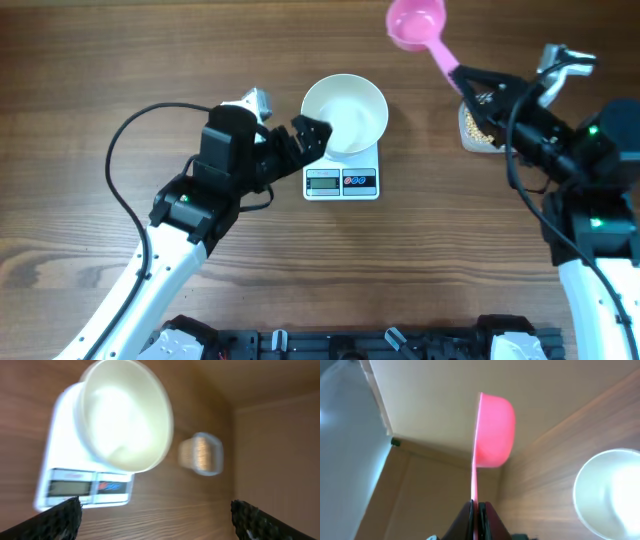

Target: Scoop item into bowl and weigh 150g on scale

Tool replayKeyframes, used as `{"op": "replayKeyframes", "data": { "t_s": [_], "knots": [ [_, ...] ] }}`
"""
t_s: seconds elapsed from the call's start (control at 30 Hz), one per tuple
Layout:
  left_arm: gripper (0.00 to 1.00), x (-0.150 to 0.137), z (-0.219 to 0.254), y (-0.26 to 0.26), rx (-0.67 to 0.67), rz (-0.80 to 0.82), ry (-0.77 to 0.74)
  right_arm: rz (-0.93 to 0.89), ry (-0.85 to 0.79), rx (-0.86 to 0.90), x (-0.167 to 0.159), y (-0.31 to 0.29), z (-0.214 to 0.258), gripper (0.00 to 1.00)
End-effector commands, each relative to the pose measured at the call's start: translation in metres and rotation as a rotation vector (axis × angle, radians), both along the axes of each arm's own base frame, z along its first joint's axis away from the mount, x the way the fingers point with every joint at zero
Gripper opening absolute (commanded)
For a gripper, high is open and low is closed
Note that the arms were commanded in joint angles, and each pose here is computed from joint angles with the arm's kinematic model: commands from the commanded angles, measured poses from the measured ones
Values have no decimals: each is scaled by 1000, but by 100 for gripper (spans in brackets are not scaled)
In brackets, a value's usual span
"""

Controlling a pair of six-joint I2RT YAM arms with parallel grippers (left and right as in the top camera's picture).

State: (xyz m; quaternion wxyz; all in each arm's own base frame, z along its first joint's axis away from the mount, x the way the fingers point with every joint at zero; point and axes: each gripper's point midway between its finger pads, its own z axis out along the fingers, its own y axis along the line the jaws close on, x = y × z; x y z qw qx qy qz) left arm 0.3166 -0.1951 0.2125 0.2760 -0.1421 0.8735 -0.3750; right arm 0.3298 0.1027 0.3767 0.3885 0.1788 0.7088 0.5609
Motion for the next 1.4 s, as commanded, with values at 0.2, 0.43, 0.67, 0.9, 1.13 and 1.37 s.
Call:
{"op": "replayKeyframes", "data": {
  "t_s": [0.2, 0.43, 0.67, 0.9, 1.13, 1.37],
  "knots": [
    [97, -12, -25, 23, 215, -26, 14, -287, 110, -517, -6, -76, -3, 4],
    [100, -15, -28, 24, 221, -28, 31, -248, 301, -717, -12, -94, -52, 4],
    [100, -18, -31, 25, 225, -32, 46, -188, 432, -747, -19, -95, -84, 4],
    [72, -28, -36, 21, 224, -79, 82, -187, 458, -806, -25, -102, -90, 4],
    [90, -36, -40, 17, 238, -126, 93, -196, 466, -831, -26, -106, -92, 4],
    [31, -40, -47, 18, 253, -134, 122, -237, 423, -911, -12, -119, -89, 4]
  ]
}}
